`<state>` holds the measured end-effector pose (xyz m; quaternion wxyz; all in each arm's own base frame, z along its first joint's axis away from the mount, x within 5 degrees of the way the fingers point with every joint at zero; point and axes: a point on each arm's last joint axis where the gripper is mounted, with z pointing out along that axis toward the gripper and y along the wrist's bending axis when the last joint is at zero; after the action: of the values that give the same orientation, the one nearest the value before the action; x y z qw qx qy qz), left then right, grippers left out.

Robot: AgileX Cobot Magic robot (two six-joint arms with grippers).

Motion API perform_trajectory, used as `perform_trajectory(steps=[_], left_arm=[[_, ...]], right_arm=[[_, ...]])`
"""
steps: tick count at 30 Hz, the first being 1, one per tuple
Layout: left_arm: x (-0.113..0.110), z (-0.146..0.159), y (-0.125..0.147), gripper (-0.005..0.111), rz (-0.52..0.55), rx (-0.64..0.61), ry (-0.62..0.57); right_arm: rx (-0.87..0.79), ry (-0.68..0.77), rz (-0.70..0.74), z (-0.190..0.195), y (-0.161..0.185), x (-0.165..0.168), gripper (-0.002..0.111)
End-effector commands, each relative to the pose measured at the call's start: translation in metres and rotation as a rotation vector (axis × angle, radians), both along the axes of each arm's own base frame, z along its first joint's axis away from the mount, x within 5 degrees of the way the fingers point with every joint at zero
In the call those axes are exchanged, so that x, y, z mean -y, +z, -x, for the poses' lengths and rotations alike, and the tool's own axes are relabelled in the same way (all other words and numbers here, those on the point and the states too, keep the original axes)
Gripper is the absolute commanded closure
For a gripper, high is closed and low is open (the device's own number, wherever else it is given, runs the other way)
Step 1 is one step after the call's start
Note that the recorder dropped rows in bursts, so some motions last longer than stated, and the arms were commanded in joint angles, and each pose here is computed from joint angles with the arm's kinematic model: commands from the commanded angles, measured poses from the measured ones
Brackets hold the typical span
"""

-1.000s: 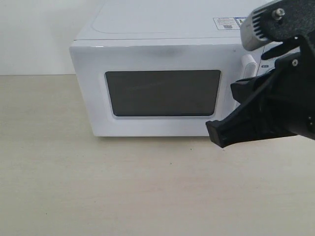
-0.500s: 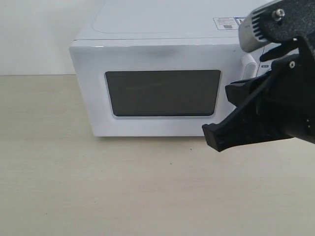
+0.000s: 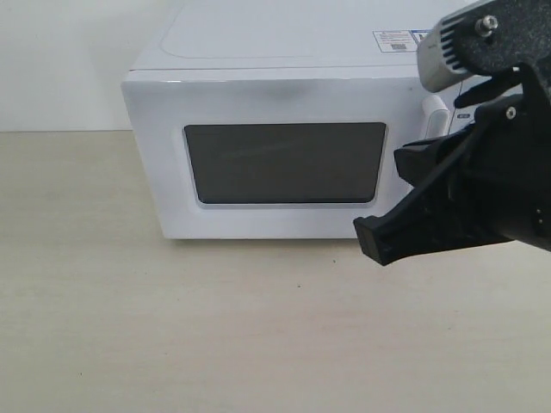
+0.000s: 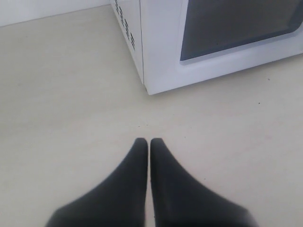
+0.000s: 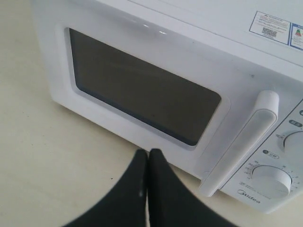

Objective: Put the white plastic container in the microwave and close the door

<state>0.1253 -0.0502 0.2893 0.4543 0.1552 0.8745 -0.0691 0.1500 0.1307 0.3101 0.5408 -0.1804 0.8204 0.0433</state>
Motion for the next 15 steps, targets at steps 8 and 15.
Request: perform_trajectory(steps=[8,15], left_arm=[[0.001,0.001,0.001,0.102,0.025,0.015,0.0],[0.001,0.001,0.001,0.102,0.025,0.015,0.0]], right_arm=[[0.022,-0.074,0.018,-0.003,0.004,0.012,0.109],[0.117,-0.052,-0.301,-0.017,0.029,0.05,0.109]])
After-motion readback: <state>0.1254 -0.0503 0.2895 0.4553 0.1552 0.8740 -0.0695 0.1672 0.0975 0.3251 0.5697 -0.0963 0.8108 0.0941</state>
